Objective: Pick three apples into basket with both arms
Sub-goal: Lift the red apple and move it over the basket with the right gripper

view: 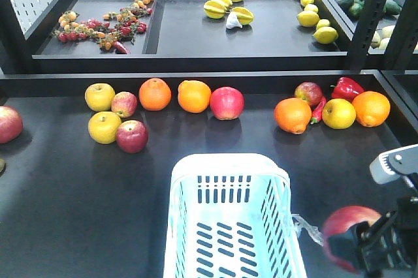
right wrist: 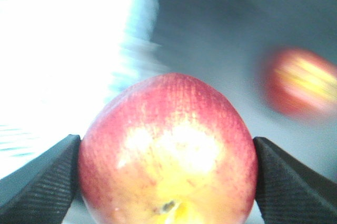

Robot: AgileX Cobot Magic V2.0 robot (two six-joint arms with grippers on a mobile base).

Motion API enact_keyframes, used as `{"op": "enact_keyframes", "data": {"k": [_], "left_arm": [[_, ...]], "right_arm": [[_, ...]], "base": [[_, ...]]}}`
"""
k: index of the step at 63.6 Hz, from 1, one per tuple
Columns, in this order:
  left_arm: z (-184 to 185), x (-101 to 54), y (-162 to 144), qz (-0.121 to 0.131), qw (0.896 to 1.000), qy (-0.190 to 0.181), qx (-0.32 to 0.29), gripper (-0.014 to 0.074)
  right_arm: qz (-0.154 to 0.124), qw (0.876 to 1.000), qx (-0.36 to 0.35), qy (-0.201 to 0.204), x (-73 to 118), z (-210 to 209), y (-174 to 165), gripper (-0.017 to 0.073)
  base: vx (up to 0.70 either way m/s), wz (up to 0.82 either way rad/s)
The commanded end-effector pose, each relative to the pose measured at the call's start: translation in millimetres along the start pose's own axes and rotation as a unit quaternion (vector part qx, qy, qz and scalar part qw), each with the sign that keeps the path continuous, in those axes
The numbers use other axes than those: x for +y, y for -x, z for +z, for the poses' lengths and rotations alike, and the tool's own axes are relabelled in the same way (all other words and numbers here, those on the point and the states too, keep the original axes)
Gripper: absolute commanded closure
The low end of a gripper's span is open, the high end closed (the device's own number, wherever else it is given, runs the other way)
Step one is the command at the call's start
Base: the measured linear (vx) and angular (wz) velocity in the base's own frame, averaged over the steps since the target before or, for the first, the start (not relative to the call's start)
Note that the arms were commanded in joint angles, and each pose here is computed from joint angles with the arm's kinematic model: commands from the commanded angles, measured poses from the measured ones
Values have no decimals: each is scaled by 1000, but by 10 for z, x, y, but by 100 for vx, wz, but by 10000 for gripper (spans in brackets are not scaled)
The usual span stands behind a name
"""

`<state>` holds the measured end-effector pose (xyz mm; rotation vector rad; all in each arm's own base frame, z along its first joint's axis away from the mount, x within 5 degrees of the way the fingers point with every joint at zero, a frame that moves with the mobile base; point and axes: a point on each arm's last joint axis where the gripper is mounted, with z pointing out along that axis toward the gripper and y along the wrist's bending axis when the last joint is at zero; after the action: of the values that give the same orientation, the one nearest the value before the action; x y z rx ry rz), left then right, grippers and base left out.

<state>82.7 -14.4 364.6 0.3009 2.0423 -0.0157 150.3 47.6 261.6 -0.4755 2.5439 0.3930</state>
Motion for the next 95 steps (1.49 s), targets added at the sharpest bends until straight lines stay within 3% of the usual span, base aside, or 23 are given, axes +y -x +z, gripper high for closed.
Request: {"op": "enact_keyframes", "data": {"k": [1, 17, 42, 50, 57, 75, 95], "left_arm": [[-29, 4, 114, -2, 999, -2, -40, 8], [-29, 4, 114, -2, 999, -2, -40, 8], [-29, 4, 114, -2, 999, -2, -40, 8], [-29, 4, 114, -2, 999, -2, -40, 8], [-29, 4, 114, -2, 999, -2, -40, 8], [-29, 4, 114, -2, 999, -2, -40, 8], [-29, 4, 114, -2, 999, -2, -40, 8]], "right_arm": [[-44, 996, -58, 52, 123, -91, 115, 296], [-74, 986, -92, 121, 219, -37, 207, 296], [-69, 977, -63, 190, 201, 337, 331, 239], [-113, 975, -46, 188, 307, 492, 335, 190], [-137, 976, -53, 163, 374, 604, 367, 124], [-139, 978, -68, 144, 381, 633, 399, -80], [-134, 978, -67, 147, 388, 626, 397, -85]], "base": [[0, 0], [0, 0], [0, 0], [0, 0], [0, 0], [0, 0], [0, 0]]}}
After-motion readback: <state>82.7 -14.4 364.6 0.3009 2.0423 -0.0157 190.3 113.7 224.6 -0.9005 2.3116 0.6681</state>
